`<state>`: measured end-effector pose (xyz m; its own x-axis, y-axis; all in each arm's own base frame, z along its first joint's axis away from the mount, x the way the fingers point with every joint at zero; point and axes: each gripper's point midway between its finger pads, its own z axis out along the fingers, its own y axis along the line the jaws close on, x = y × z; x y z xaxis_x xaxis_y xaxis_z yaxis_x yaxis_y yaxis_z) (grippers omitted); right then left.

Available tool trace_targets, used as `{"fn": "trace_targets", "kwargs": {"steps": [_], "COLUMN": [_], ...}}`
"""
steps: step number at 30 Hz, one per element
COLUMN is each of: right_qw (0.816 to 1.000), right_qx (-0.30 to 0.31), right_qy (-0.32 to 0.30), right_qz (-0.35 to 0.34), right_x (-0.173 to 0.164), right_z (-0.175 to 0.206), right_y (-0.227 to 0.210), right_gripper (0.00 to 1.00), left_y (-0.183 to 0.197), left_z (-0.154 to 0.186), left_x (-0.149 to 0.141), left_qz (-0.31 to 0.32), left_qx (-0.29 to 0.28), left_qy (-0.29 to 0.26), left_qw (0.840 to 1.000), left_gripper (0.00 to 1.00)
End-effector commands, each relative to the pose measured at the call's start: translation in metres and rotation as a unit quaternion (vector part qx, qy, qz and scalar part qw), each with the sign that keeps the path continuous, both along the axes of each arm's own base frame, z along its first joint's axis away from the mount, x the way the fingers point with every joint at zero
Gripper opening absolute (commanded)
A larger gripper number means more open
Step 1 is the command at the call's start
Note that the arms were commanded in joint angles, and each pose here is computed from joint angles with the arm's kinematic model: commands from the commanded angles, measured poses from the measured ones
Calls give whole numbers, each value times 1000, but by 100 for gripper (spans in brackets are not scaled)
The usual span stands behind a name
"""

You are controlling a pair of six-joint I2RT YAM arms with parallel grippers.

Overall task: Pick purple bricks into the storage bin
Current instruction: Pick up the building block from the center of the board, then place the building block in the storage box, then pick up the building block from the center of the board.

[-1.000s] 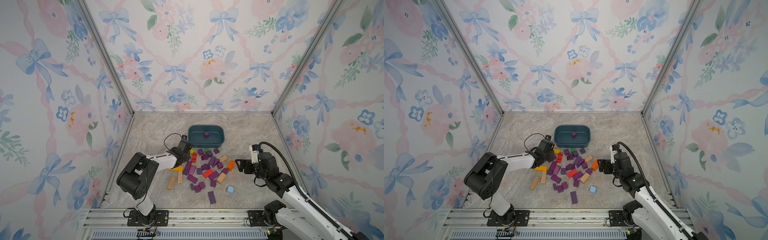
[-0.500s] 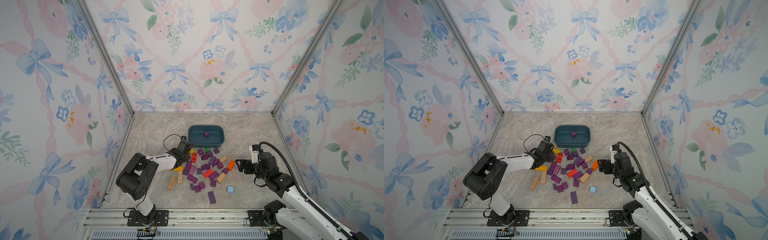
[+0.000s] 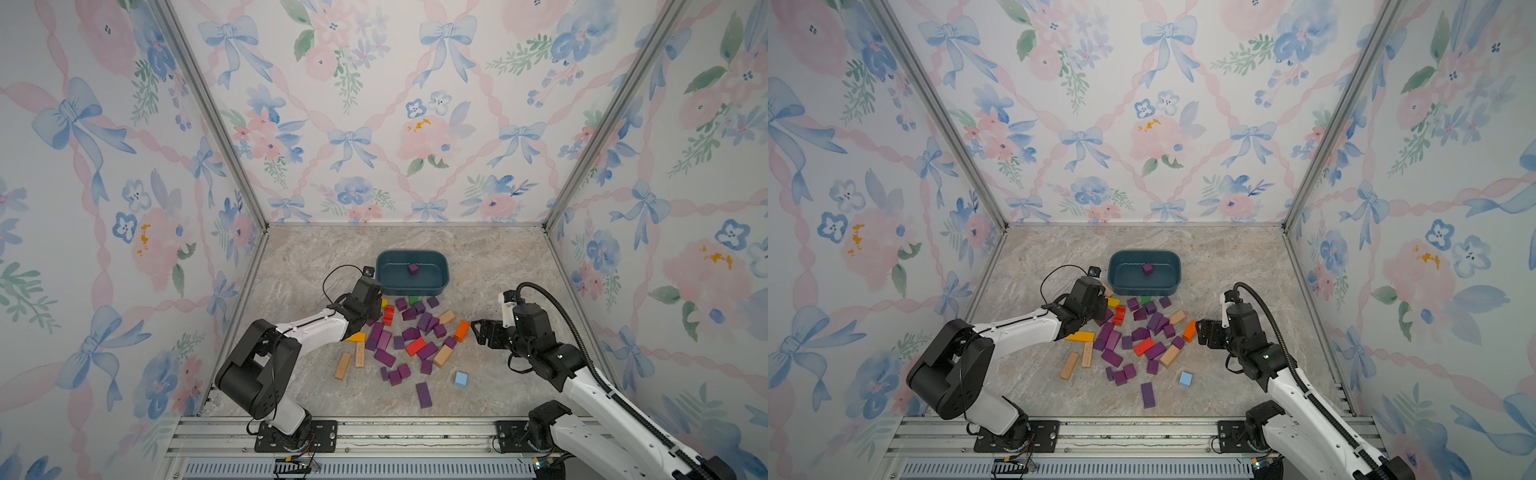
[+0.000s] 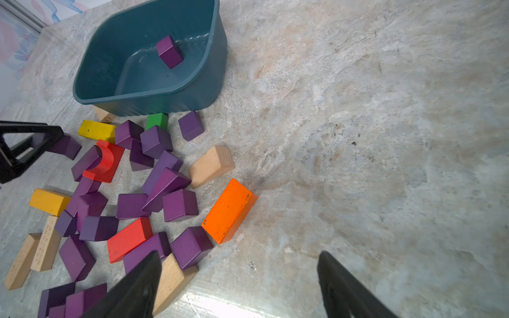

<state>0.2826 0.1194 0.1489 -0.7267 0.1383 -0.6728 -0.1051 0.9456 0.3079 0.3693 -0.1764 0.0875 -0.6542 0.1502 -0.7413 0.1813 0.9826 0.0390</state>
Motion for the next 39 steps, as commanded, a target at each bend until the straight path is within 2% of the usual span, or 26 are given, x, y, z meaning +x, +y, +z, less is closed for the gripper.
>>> {"fn": "trace_targets", "kwargs": {"steps": [1,9,16,18,21,26,31,35,39], "right_qw": [1000,999,999,999,999,999,998,996,995], "right_qx": [11,15,11,8,0,-16,-26,-36,-43], "right_qy": [14,26,33,35,37,42,58,65,64], "right_qz": [-8,-15,-9,-6,-5,3,26,42,61], "right_x": [1,0,-2,-4,-8,-17,-27,-32,-33], "right_z": [-3,-9,-11,-11,-12,-12,-13,-13,-10], "right_y": [0,0,1,0,-3,-8,-6,-4,4], "right_gripper": [87,87,87,88,87,89,92,92,92], "left_y": [-21,-65,-91,-95,-97,-90,-82,-85,-96], "left_z": [33,56,49,48,50,62,69,74,71], "left_x": [14,60,103,111,118,116,100,71,32], "left_qz": [-12,-33,-33,-27,-16,-4,-5,-30,-76], "left_qx": [-20,-27,-13,-14,-6,18,24,31,101], "left_qy": [-35,-62,-71,-71,-78,-97,-101,-102,-118], "left_qw": [999,997,997,997,997,995,995,994,985], "left_gripper": [21,21,25,36,64,89,91,94,98]}}
